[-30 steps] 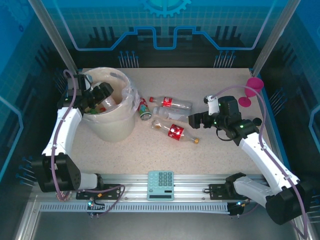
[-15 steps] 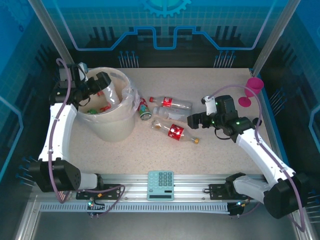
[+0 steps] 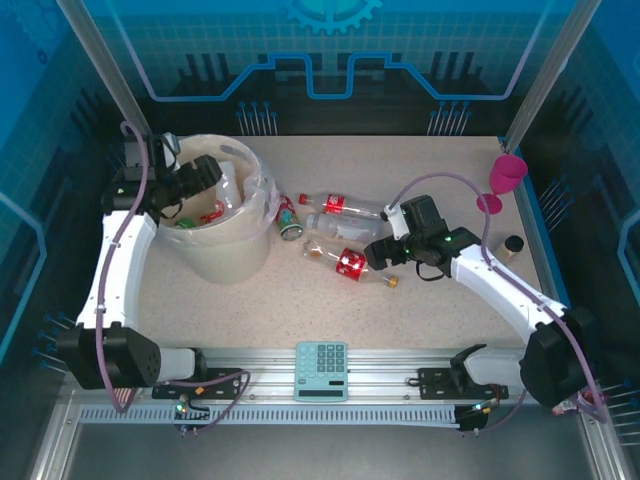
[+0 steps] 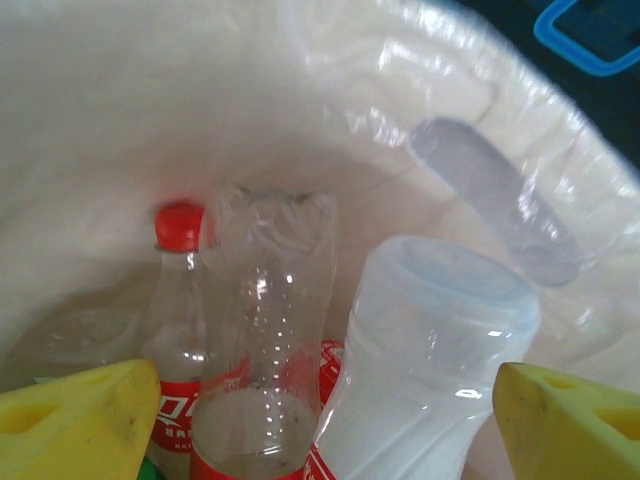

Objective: Put the plastic bottles in the bin

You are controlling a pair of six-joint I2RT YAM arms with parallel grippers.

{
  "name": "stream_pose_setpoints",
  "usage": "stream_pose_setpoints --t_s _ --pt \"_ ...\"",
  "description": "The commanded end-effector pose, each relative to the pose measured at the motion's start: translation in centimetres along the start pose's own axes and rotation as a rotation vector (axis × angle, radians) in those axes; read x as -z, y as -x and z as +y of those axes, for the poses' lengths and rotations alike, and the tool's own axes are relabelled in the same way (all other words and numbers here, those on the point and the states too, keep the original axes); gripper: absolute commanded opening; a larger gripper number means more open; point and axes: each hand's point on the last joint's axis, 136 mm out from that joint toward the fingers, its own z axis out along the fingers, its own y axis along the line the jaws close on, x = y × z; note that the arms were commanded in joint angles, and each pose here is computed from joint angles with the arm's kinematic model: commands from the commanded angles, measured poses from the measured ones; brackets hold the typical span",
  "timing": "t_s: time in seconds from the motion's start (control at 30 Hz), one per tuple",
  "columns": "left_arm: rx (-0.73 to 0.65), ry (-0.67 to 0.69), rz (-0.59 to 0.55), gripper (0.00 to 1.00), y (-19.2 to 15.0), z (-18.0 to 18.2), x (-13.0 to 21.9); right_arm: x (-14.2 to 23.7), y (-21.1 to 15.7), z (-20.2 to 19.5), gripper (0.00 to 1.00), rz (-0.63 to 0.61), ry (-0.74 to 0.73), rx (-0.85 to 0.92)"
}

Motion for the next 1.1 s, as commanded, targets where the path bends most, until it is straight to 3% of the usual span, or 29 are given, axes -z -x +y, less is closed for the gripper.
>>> stream_pose_setpoints --t_s 0.0,0.1,0.3,0.6,0.73,0.87,1.07 --pt "-0.012 -0.012 0.014 0.86 -0.9 -0.4 -1.1 -1.4 0.0 0.6 0.96 0.01 0.016 0.01" --pt "0.002 -0.02 0.027 0.86 -1.3 -0.5 -2.0 -2.9 -0.1 2.0 0.97 0.024 0.095 -0.007" --pt "-0.003 -0.047 0.031 0.88 -1.2 -1.6 -2.5 -5.5 -1.3 3.0 0.98 0.087 0.092 0.028" --pt "-0.113 0.04 -0.094 0.99 2.2 -1.8 4.0 -9.2 -4.0 4.3 0.97 0.175 0.08 0.025" --pt "-0.095 -0.005 -0.16 0.99 2.8 -2.9 7.4 -10.5 -5.1 4.5 0.95 0.205 0.052 0.038" --pt "-0.054 -0.097 -0.179 0.99 2.0 -4.5 9.6 -10.9 -5.7 4.6 0.89 0.205 0.044 0.031" --pt "0.001 -0.233 -0.183 0.97 0.3 -6.6 11.1 -10.0 -5.5 5.1 0.67 0.172 0.068 0.026"
